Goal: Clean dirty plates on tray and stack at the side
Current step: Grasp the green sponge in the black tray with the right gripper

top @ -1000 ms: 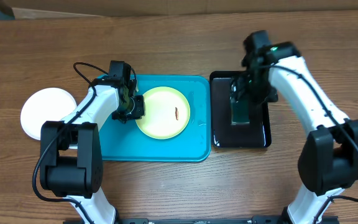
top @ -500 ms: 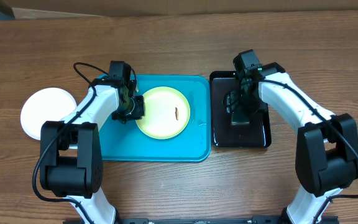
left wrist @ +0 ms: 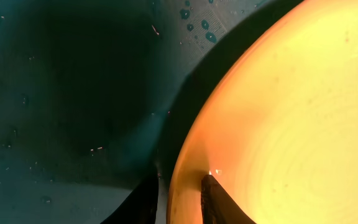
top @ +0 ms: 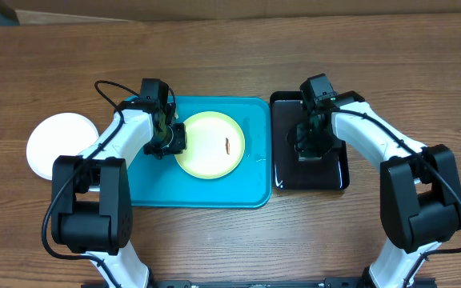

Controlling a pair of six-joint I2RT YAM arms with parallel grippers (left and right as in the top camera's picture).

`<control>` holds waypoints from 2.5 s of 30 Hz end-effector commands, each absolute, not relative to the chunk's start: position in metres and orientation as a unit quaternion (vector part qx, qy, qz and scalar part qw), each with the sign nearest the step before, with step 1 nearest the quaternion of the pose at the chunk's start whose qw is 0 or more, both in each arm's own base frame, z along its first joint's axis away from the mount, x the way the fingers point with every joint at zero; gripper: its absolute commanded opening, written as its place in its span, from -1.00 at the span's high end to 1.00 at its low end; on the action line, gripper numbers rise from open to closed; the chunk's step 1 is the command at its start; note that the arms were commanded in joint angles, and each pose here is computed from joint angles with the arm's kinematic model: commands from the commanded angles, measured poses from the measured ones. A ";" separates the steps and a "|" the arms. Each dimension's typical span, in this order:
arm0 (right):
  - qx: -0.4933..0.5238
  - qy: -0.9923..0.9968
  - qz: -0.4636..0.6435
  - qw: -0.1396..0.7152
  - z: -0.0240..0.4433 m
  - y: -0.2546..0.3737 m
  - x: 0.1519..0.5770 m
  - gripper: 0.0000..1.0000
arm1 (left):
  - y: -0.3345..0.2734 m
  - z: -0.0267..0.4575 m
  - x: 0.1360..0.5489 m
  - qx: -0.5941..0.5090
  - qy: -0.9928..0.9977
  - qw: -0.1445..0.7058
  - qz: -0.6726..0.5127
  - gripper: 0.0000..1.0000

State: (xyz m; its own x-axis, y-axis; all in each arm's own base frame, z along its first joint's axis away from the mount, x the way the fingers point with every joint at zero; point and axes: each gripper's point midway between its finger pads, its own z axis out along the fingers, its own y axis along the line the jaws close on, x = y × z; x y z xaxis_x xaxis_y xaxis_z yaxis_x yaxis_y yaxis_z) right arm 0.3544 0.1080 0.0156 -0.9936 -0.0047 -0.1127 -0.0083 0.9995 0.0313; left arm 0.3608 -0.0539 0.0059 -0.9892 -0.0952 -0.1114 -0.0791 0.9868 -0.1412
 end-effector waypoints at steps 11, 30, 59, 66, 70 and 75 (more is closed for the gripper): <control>0.004 0.998 0.031 0.062 0.018 0.116 0.359 0.63 | -0.057 0.007 0.358 -0.049 0.995 0.057 -0.071 0.41; 0.003 0.992 0.027 0.126 0.105 0.114 0.379 0.93 | -0.057 0.007 0.358 -0.065 0.994 0.055 -0.072 0.82; -0.008 0.992 -0.003 0.128 0.129 0.099 0.364 0.93 | -0.060 0.024 0.361 -0.122 0.988 0.039 -0.089 0.89; -0.023 0.992 -0.011 0.125 0.125 0.097 0.364 0.93 | -0.062 0.024 0.356 -0.120 0.989 0.030 -0.087 0.92; -0.032 0.991 -0.012 0.126 0.126 0.097 0.364 0.93 | -0.063 0.024 0.356 -0.117 0.989 0.030 -0.087 0.92; -0.055 0.991 -0.014 0.124 0.125 0.098 0.364 0.93 | -0.065 0.023 0.355 -0.115 0.989 0.027 -0.087 0.92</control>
State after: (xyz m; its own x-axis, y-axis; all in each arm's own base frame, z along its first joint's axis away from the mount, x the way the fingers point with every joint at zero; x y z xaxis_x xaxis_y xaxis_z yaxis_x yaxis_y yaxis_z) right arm 0.3611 0.0970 0.1151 -0.9748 -0.0702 -0.2118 -0.0658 0.9974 -0.0279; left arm 0.3495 -0.0588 0.0175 -0.9708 -0.2392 -0.0199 -0.2326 0.9578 -0.1687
